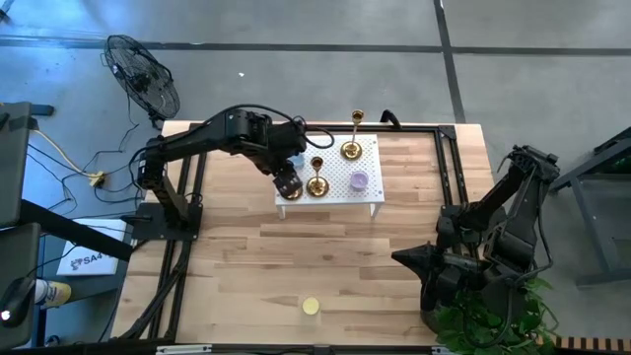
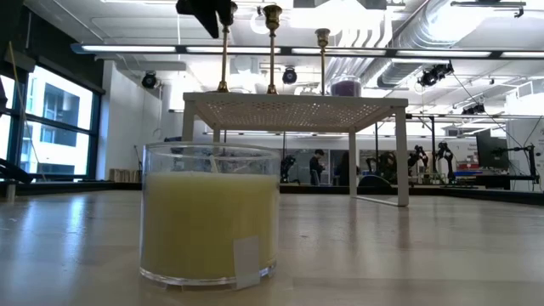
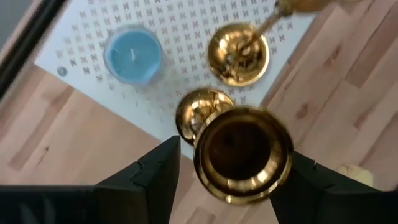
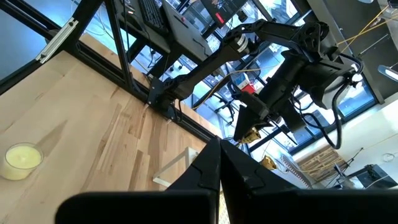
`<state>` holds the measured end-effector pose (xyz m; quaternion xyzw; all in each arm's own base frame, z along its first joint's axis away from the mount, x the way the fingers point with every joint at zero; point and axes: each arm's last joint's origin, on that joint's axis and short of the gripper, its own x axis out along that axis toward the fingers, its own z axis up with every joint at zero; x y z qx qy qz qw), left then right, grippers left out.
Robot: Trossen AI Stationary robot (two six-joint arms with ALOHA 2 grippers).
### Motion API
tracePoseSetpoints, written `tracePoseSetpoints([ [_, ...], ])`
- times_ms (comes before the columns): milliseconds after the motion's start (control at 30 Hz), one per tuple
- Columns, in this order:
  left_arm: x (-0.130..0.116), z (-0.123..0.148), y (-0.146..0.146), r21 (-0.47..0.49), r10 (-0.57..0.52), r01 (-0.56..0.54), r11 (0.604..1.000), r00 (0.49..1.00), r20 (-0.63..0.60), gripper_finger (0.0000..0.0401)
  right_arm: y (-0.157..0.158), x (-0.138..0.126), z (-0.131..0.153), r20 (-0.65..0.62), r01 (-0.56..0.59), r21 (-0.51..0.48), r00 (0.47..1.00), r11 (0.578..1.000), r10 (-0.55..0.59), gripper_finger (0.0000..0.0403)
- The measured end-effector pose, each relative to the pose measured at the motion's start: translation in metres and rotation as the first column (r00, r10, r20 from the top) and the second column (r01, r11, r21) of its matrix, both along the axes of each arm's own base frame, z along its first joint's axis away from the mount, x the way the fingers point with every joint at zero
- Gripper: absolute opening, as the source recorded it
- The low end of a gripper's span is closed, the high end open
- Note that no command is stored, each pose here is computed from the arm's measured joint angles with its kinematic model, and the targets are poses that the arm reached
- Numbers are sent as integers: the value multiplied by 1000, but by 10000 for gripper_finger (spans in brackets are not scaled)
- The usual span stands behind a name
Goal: Pick & Place candle stick holders
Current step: Put the gold candle holder on the shelf
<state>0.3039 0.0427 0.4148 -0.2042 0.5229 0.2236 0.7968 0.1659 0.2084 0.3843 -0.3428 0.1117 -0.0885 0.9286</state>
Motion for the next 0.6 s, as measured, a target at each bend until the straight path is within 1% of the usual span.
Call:
tracePoseSetpoints([
  [100,-3,-1,-1,-13,-2,2,1000,1000,-29,204,0,0,0,0,0,0,1000,1000,0,0],
  [200,-3,-1,-1,-18,5,-5,1000,1000,-27,204,0,0,0,0,0,0,1000,1000,0,0],
  [433,-9,5,-4,-24,7,-7,1000,1000,-2,204,0,0,0,0,0,0,1000,1000,0,0],
  [600,-18,14,-16,-25,-26,27,999,999,30,204,0,0,0,-2,0,-3,1000,1000,0,0],
])
